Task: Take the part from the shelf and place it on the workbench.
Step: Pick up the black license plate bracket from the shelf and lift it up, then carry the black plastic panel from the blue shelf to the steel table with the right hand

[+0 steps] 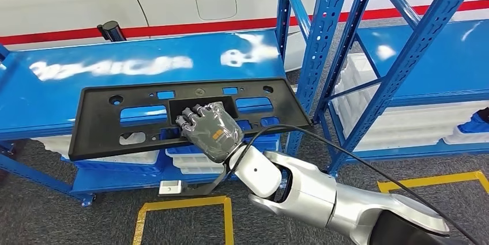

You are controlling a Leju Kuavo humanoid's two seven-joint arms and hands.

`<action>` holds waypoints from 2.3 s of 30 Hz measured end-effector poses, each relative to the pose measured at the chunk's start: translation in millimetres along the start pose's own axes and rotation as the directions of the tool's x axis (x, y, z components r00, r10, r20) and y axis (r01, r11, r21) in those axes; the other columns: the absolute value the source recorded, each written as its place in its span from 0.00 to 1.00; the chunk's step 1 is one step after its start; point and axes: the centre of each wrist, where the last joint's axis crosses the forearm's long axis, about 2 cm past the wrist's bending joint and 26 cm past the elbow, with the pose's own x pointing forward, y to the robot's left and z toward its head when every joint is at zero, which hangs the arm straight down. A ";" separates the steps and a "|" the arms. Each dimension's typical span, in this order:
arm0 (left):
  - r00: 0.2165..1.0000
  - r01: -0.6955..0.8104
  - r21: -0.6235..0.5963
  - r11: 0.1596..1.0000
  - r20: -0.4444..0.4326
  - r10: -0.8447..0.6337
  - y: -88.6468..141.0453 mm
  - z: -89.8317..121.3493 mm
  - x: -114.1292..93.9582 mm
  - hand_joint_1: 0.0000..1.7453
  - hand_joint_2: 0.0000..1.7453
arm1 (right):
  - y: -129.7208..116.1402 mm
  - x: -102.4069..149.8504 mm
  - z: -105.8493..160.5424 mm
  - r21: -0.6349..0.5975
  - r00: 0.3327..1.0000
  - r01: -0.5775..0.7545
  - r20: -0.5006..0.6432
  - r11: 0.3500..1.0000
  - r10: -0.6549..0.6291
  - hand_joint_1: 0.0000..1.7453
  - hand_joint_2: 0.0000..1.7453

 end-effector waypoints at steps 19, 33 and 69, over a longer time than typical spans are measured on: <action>0.999 0.031 -0.009 0.999 0.008 -0.031 -0.1 -0.5 4.2 0.00 1.00 | -3.4 -17.6 11.9 0.013 0.997 0.010 -0.074 1.000 -0.009 1.00 1.00; 0.999 0.043 0.013 0.999 0.014 -0.043 7.3 -3.0 8.9 0.00 1.00 | -11.8 -20.2 12.2 0.000 0.997 0.006 -0.074 1.000 -0.006 1.00 1.00; 0.998 0.054 0.002 0.999 0.031 -0.054 3.2 -3.7 25.7 0.00 1.00 | -21.6 -64.4 14.0 0.049 0.983 -0.022 -0.179 0.999 0.031 1.00 1.00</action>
